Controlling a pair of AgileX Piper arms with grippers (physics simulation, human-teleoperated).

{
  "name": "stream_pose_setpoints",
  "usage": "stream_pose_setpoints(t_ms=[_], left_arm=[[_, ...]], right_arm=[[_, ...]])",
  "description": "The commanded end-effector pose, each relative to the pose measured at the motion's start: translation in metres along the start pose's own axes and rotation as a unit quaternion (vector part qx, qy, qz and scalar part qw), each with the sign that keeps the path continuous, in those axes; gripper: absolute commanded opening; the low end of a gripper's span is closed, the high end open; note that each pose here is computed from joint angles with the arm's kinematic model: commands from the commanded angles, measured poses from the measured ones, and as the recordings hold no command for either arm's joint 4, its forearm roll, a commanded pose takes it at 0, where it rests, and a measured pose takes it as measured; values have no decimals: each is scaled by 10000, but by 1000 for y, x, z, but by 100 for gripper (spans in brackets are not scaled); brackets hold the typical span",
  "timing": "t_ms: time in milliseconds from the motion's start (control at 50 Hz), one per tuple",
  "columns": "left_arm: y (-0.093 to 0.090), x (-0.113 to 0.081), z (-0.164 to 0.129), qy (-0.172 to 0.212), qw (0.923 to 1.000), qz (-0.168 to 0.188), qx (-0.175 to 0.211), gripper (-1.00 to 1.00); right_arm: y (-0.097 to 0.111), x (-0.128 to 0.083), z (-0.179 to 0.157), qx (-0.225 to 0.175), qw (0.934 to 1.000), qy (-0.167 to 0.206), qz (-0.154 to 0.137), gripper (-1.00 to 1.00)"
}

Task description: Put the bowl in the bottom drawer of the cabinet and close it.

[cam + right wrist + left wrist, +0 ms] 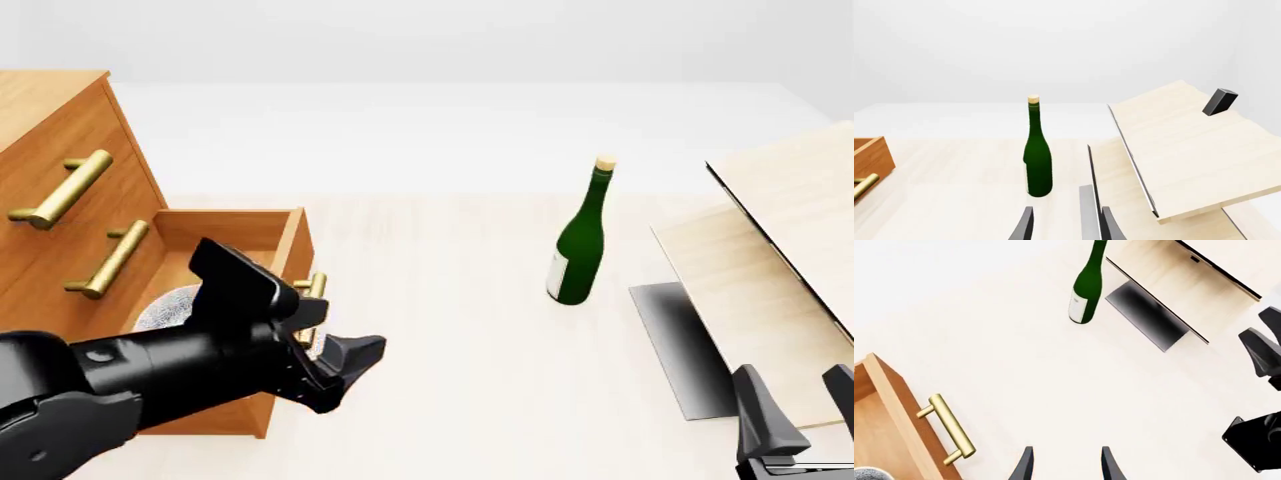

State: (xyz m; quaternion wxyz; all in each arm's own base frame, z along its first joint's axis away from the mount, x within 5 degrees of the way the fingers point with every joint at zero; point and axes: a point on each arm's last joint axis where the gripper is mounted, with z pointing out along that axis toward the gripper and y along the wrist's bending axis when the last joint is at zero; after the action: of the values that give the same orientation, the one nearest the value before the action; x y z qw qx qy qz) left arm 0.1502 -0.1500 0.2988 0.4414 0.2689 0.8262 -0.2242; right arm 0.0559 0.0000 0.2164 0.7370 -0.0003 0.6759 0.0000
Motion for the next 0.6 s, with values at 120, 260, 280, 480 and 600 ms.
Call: stream_pose_setpoints(t_ms=[120, 260, 280, 480, 600], left_arm=[[-8, 24, 33, 457, 9982, -380, 115, 100], [-8, 40, 41, 646, 9949, -773, 98, 100], [-8, 40, 41, 646, 9949, -773, 98, 100], [-4, 58, 47, 813, 9903, -1124, 14, 100], [-1, 72, 52, 925, 9861, -1376, -58, 100]], right_arm=[[0, 0, 0, 0, 10000, 0, 0, 100], [0, 0, 0, 0, 10000, 0, 0, 100], [0, 0, 0, 0, 10000, 0, 0, 100], [0, 0, 0, 0, 10000, 0, 0, 100], [0, 0, 0, 0, 10000, 0, 0, 100]])
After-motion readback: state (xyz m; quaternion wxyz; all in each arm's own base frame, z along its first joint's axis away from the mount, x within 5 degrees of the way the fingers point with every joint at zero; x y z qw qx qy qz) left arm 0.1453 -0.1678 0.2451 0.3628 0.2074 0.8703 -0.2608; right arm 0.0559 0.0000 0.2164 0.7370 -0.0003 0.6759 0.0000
